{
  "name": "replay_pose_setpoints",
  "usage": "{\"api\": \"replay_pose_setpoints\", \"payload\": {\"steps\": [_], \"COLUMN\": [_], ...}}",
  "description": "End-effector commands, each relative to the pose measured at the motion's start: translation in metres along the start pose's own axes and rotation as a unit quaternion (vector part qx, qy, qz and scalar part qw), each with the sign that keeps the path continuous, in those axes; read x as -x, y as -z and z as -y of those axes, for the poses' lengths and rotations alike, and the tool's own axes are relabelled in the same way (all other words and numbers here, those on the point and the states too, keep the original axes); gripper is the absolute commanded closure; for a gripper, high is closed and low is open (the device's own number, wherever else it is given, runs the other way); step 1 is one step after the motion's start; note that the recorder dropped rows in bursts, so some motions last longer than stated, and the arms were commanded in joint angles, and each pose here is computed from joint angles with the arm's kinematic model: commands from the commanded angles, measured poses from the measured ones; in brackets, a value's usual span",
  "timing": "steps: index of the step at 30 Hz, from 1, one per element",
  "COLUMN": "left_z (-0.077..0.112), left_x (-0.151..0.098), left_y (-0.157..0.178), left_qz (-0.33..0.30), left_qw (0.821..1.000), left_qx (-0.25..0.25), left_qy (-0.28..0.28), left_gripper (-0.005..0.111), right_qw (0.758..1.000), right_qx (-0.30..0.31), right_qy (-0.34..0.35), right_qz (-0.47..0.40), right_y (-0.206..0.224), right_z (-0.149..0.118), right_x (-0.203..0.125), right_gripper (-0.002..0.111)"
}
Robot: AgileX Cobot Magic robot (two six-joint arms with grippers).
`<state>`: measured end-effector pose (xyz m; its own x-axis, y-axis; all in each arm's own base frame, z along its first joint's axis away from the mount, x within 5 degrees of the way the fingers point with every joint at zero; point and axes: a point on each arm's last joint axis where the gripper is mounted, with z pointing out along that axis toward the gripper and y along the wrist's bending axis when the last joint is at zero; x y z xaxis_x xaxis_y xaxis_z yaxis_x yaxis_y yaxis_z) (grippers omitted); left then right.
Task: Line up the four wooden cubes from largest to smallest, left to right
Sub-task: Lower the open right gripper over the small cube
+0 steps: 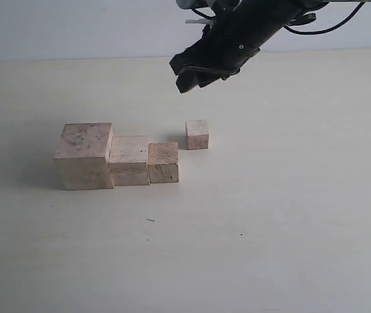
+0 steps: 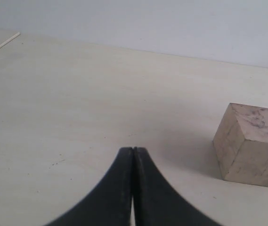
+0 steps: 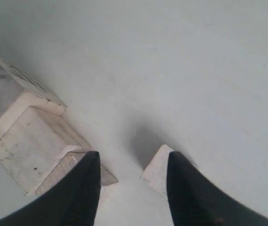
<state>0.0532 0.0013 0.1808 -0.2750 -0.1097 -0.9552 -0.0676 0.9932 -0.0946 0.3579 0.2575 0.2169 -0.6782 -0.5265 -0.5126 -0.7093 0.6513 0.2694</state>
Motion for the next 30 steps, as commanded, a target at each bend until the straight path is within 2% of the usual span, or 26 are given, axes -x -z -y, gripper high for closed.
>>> {"api": "replay_pose_setpoints", "payload": {"steps": [1,4,7,15,25,30], "left_z": [0.0,0.0,0.0,0.0,0.0,0.0], "left_x": [0.0,0.0,0.0,0.0,0.0,0.0], "left_y": [0.0,0.0,0.0,0.0,0.0,0.0], "left_qz": [0.006,0.006,0.006,0.006,0.006,0.006], "left_qw": [1.0,1.0,1.0,1.0,1.0,1.0], "left_qx": [-0.004,-0.004,-0.004,-0.004,-0.004,-0.004], "left_qy": [0.001,0.001,0.001,0.001,0.001,0.001], "left_gripper": [0.107,0.107,0.107,0.107,0.107,0.107], "right_qw": [0.999,0.998,0.997,0.983,0.98,0.981], "right_qx": [-0.03,-0.036,-0.058,-0.149,-0.148,-0.147], "right_qy": [-0.014,-0.039,-0.031,-0.093,-0.122,-0.121], "right_qz": [-0.015,-0.017,-0.029,-0.045,-0.049,-0.035], "right_y": [-0.007,-0.012,-0.015,-0.026,-0.061,-0.069], "right_z": [-0.01,-0.022,-0.029,-0.013,-0.002,0.001], "right_x": [-0.002,-0.002,-0.004,-0.011,-0.02,-0.019], "right_gripper": [0.068,0.063,0.055,0.052,0.052,0.045]}}
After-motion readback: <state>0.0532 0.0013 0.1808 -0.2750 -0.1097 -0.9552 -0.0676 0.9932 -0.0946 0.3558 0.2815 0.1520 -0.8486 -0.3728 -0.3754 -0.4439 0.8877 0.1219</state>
